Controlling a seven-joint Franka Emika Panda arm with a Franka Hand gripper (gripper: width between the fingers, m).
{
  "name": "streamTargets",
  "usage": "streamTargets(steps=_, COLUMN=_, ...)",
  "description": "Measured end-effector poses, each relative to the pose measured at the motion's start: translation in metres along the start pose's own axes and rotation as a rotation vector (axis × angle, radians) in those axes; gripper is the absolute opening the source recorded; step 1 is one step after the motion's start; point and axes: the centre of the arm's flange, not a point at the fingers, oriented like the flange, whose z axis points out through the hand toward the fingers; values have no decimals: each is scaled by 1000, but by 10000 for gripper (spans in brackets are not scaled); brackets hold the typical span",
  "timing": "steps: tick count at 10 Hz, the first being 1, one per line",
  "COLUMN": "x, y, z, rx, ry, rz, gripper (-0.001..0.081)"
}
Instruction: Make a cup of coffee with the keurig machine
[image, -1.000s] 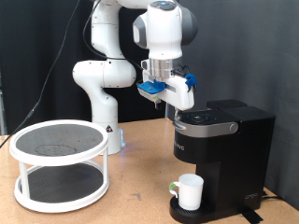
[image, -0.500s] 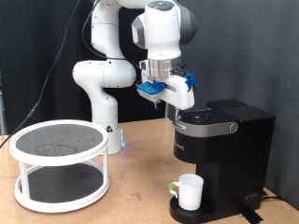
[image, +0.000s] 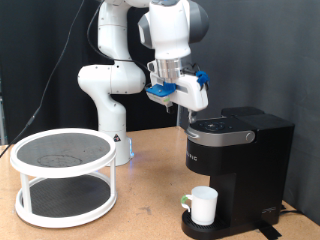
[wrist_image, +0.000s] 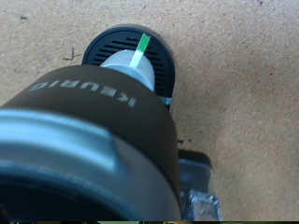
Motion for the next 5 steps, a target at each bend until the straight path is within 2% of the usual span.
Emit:
streamTargets(steps=2, x=4, y=4, z=-14, rx=-2, ry=-39, rz=2, gripper=734)
streamTargets(steps=3, x=3, y=4, z=-14, rx=0, ry=-40, rz=2, gripper=734)
streamTargets(steps=5, x=-4, y=1, z=-20, rx=11, ry=-142, rz=21, gripper=734)
